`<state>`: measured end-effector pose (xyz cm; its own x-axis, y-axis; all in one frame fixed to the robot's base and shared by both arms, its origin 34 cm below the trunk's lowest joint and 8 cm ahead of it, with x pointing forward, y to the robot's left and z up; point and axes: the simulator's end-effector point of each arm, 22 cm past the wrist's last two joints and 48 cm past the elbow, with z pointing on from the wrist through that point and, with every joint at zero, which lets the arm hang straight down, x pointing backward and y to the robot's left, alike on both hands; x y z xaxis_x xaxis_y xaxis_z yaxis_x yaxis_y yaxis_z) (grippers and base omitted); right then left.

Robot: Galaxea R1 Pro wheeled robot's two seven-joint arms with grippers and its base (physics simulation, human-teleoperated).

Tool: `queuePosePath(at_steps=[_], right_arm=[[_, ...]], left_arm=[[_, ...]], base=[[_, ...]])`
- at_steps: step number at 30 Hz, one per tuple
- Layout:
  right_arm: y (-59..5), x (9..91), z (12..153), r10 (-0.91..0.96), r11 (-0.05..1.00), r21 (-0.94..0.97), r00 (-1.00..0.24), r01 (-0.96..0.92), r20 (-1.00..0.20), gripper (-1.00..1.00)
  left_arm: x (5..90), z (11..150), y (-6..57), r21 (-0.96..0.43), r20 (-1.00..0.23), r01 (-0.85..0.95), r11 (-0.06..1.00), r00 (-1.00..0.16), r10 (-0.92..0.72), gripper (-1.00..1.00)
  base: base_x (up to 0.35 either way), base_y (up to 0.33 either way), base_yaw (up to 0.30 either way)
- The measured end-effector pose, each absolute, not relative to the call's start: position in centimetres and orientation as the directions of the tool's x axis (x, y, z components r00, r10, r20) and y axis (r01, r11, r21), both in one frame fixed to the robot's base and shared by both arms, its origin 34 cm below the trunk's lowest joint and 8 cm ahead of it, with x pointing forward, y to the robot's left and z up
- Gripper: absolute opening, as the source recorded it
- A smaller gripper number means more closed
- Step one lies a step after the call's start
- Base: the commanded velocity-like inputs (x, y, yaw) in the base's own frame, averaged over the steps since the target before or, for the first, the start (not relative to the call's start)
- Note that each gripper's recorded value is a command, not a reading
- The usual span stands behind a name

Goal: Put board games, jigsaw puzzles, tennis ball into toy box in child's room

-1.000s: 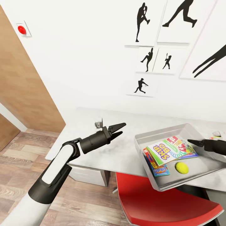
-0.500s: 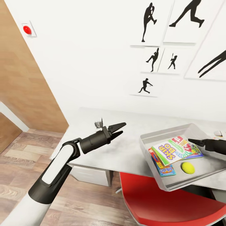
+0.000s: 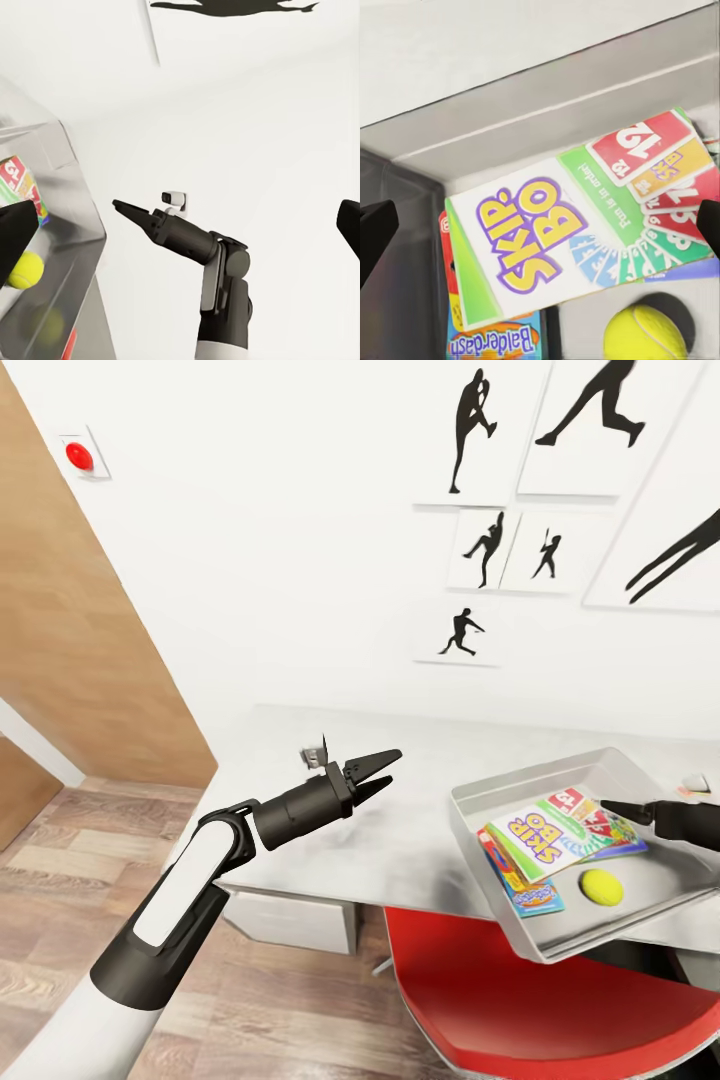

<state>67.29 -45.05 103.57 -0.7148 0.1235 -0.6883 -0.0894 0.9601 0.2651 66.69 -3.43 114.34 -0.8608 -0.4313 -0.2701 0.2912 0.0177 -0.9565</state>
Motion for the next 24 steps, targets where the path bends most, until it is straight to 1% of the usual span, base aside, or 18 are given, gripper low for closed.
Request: queuePosePath(at_steps=[8, 24], right_arm=[[-45.29, 67.33, 103.72, 0.126, 0.961, 0.263, -0.712, -0.085, -0.691, 1.0], [-45.36, 67.88, 104.31, 0.132, 0.961, 0.263, -0.699, -0.083, -0.703, 1.0]], left_arm=[[66.68, 114.36, -3.44, -0.956, -0.27, 0.292, 0.016, -0.861, -0.431, 1.0], [67.18, 115.01, -3.3, -0.952, -0.282, 0.306, 0.017, -0.855, -0.436, 1.0]], base=[[0.0, 0.009, -0.246], [0.0, 0.001, -0.277]])
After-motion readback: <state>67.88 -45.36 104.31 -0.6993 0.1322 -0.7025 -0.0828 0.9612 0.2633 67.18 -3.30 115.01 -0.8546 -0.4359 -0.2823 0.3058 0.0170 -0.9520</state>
